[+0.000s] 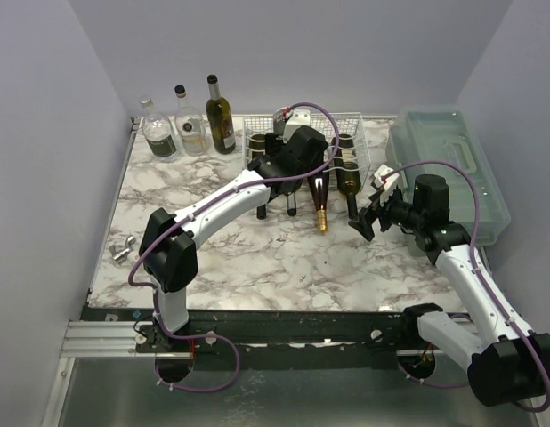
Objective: Take the wine bottle off the wine rack
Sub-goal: Pick up the wine bottle from the wine rack.
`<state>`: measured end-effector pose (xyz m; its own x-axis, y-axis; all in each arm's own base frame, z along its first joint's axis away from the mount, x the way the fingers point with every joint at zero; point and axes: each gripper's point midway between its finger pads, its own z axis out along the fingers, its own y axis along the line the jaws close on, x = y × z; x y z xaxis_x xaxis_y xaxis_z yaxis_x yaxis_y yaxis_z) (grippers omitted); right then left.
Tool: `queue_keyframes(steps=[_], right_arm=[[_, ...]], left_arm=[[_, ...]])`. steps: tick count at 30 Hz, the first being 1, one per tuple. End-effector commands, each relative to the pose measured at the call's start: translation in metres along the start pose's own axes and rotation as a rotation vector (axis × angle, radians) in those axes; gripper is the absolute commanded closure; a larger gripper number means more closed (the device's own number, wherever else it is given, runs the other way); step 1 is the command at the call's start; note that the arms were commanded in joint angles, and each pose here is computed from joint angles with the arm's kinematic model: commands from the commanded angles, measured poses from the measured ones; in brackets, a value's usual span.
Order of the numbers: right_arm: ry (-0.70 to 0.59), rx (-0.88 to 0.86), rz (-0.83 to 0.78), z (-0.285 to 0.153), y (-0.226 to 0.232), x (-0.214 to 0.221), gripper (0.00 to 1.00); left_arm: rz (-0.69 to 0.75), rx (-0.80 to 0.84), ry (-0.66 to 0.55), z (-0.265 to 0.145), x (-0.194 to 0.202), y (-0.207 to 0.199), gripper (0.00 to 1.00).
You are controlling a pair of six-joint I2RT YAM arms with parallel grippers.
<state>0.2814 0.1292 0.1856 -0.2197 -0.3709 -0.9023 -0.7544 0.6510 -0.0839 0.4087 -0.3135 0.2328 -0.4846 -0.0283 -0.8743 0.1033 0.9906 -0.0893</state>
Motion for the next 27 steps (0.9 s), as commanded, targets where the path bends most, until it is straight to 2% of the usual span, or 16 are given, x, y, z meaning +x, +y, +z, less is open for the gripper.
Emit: queue_keyframes(steps=[1, 11, 27], right_arm=[[-0.009, -0.019, -0.008, -0.003, 0.005, -0.001, 0.01], [-0.010, -0.019, -0.009, -0.004, 0.005, -0.001, 0.01], [-0.008, -0.017, -0.010, -0.004, 0.005, 0.000, 0.01]], left_arm=[[0.035, -0.010, 0.009, 0.009, 0.001, 0.000, 0.02], [0.051, 0.010, 0.015, 0.042, 0.011, 0.010, 0.07], [-0.003, 0.012, 0.073, 0.076, 0.032, 0.015, 0.25]])
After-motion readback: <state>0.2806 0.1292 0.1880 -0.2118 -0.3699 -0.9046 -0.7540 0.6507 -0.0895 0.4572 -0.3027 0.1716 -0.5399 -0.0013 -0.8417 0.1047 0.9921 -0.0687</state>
